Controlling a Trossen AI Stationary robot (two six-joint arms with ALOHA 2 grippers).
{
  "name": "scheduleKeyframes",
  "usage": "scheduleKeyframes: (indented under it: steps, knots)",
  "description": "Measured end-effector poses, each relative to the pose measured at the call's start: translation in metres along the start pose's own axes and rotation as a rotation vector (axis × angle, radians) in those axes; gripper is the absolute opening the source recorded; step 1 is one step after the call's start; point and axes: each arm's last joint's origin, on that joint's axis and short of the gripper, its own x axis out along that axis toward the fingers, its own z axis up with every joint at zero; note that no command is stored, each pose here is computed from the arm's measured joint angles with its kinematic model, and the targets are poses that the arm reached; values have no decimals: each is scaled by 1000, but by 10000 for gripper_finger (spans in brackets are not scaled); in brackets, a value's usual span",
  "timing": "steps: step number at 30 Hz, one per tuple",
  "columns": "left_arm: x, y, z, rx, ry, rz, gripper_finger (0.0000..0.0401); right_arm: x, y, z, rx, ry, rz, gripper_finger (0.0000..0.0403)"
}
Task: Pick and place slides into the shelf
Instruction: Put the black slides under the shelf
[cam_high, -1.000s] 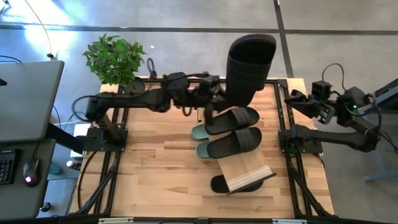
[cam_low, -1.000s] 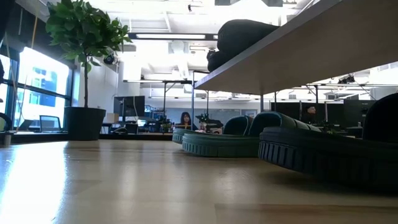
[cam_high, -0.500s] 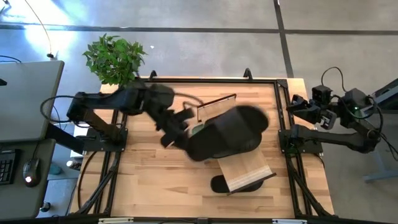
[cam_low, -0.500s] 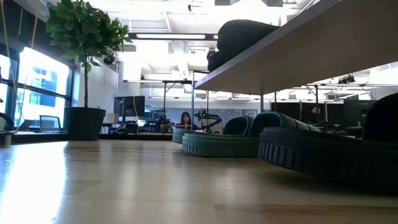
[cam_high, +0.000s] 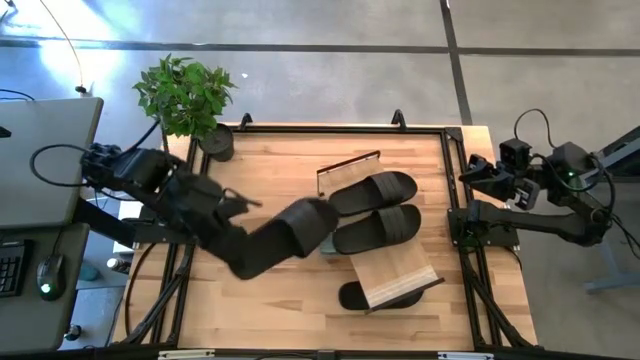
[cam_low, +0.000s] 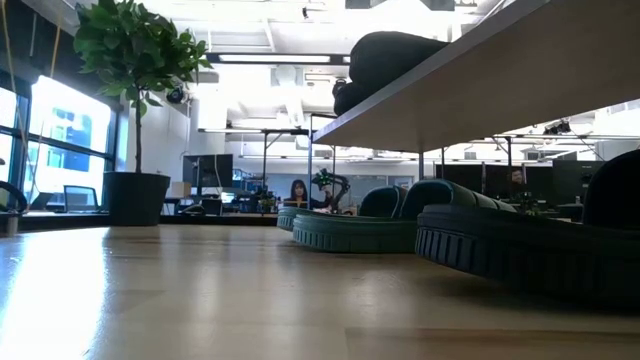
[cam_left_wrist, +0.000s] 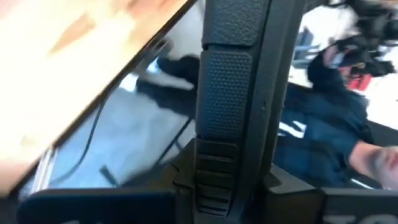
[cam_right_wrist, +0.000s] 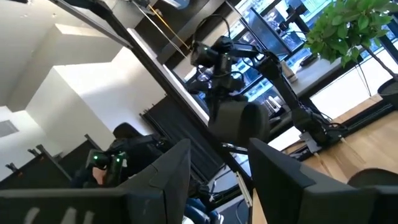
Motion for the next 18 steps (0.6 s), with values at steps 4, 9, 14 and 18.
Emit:
scheduleKeyframes:
  steps: [4,9,14,18]
  knots:
    - [3,-3,-17,-29,60,-20,51,0,-1,-1,6,10,-11,154]
    - [7,2,-31,-129,95,50,51,0,-1,-1,10,14,-6,154]
    - [23,9,-39,-199,134,43,51,0,-1,-3,21,59,16,154]
    - [49,8,-41,-176,180,-152,51,0,-3,-5,34,80,-4,154]
